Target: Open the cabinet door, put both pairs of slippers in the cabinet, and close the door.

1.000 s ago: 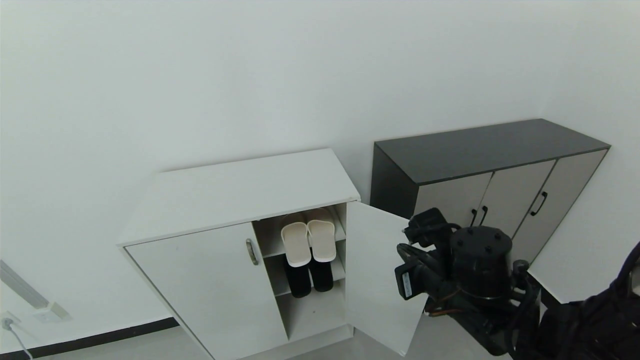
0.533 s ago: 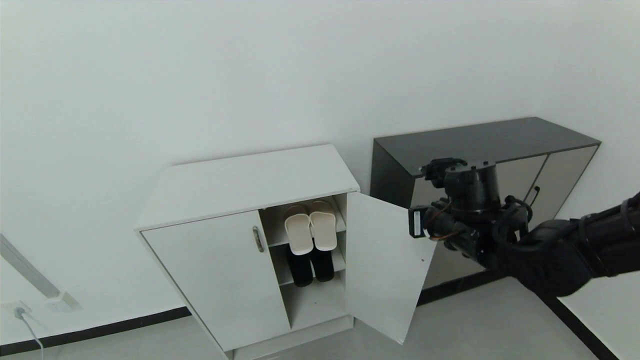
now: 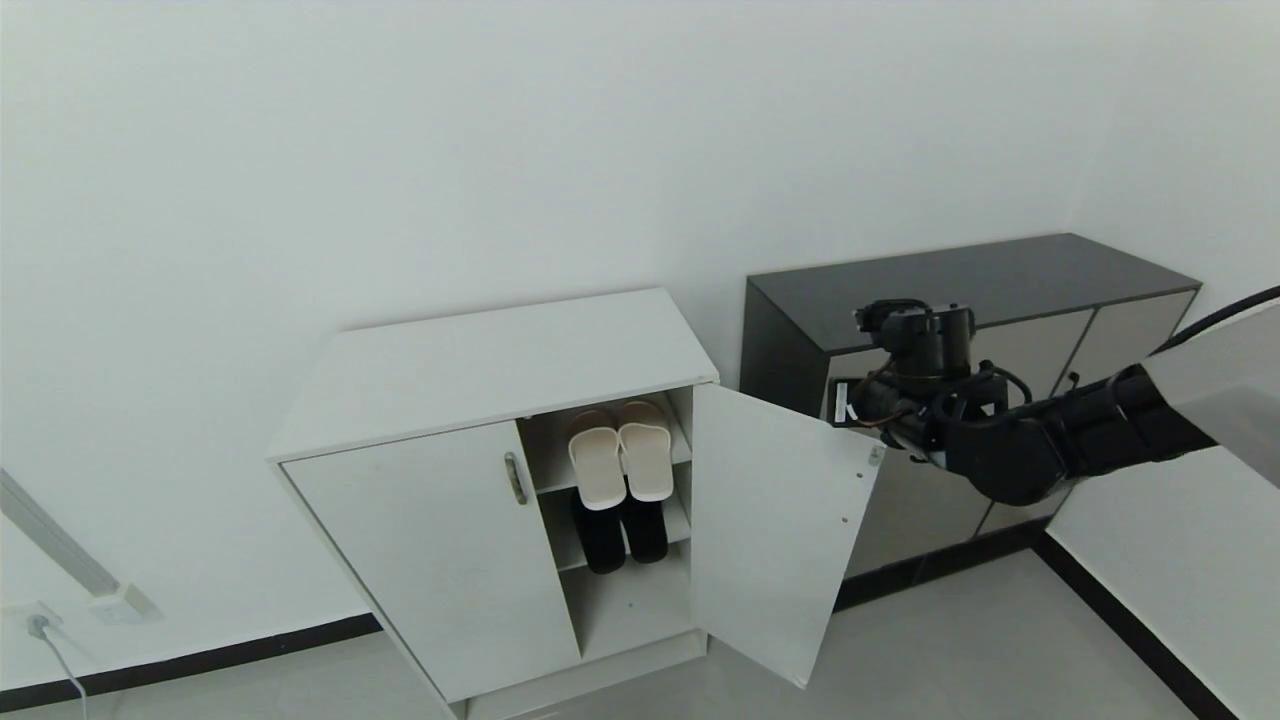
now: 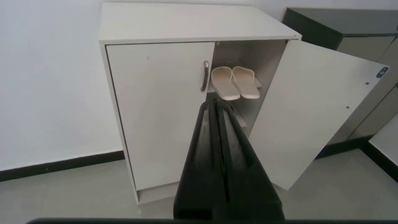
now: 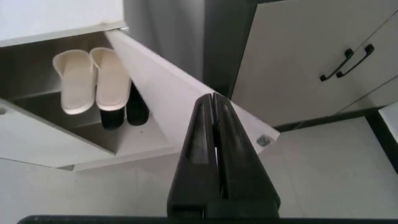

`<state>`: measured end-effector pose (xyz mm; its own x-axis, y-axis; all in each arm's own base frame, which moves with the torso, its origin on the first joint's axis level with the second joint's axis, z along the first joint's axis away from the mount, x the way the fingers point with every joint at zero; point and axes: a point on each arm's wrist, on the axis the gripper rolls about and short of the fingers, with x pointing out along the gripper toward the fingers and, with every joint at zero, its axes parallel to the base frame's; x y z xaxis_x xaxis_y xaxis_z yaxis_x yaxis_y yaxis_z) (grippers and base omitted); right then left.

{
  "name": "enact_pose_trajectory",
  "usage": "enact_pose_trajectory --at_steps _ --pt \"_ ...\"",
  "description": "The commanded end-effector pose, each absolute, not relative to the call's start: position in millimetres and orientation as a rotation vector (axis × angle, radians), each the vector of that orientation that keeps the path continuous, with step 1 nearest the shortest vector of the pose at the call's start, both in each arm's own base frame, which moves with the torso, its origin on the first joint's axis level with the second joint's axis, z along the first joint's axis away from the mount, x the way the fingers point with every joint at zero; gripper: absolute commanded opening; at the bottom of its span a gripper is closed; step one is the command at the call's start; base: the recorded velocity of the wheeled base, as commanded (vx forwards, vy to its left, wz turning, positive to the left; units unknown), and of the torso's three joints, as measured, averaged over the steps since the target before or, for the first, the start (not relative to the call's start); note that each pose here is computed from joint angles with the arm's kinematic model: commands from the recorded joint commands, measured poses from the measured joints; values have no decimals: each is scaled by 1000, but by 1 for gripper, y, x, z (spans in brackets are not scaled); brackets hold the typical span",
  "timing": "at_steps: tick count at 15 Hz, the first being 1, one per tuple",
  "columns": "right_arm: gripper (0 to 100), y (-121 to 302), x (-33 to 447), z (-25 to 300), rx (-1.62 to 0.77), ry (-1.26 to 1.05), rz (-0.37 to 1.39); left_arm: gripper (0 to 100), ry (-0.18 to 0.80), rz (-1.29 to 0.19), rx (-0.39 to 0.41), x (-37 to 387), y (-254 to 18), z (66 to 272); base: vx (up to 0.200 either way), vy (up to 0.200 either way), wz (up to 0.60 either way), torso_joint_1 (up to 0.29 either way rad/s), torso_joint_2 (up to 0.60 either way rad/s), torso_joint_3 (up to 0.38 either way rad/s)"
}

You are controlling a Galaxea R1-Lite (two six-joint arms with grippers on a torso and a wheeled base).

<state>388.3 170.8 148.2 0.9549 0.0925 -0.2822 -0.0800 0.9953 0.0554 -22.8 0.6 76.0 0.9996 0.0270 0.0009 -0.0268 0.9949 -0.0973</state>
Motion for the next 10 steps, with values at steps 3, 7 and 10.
enact_pose_trajectory --at_steps 3,7,10 --pt "0 168 409 118 34 331 76 0 -3 28 -98 -23 1 76 0 0 0 0 0 0" --pt "0 169 421 101 40 327 70 0 -3 28 -98 -23 1 76 0 0 0 0 0 0" --pt "0 168 431 95 45 320 66 0 -3 28 -98 -23 1 76 0 0 0 0 0 0"
